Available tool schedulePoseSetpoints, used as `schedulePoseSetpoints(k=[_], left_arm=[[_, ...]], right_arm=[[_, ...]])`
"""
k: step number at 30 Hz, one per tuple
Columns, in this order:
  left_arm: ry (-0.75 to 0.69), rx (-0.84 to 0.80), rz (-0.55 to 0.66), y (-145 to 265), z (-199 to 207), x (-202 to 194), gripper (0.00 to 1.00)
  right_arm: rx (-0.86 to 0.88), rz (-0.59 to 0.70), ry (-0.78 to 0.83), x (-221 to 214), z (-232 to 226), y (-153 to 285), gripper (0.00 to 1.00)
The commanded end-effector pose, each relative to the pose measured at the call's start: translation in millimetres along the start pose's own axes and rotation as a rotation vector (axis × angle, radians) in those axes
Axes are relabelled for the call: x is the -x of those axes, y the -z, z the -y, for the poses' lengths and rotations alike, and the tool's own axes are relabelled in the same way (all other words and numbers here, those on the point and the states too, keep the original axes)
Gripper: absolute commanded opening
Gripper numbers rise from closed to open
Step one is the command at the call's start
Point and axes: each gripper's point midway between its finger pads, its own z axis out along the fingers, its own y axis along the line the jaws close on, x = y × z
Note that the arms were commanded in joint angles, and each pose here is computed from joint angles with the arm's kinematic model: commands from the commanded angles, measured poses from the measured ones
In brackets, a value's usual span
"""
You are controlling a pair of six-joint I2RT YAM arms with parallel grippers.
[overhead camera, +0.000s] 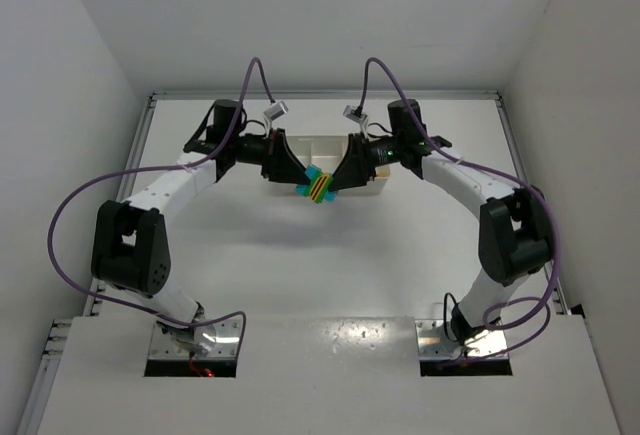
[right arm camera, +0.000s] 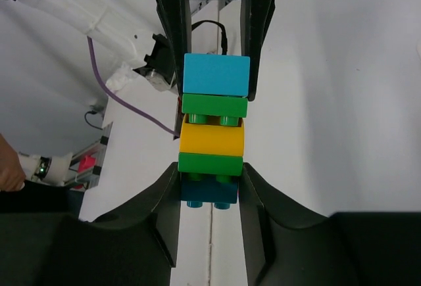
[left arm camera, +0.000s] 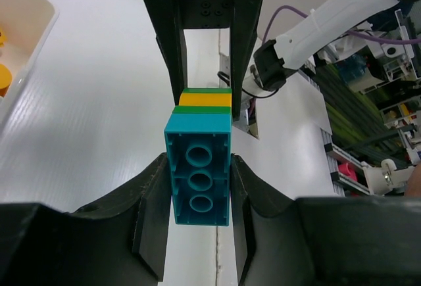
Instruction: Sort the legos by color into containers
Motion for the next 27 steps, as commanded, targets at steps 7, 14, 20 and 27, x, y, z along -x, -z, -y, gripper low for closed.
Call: schedulePoseSetpoints(k=[7, 14, 20, 27], left_arm=[[-0.127, 0.134, 0.11, 26, -16, 39, 0.0], [-0.156, 0.289, 0.267, 62, -27, 71, 0.0], [-0.157, 0.333, 0.261, 68, -29, 63, 0.0], [-0.258, 0.745, 0.376, 91, -54, 75, 0.0]], right_arm=[[0.06, -0.007, 0.027, -3, -16, 2, 0.08], [-0.006, -0.011, 0.042, -15, -9, 14, 0.0], [-0.063, -0.015, 0.041, -21, -3, 22, 0.0], [-0.261, -0.016, 0.081, -27, 27, 46, 0.0]])
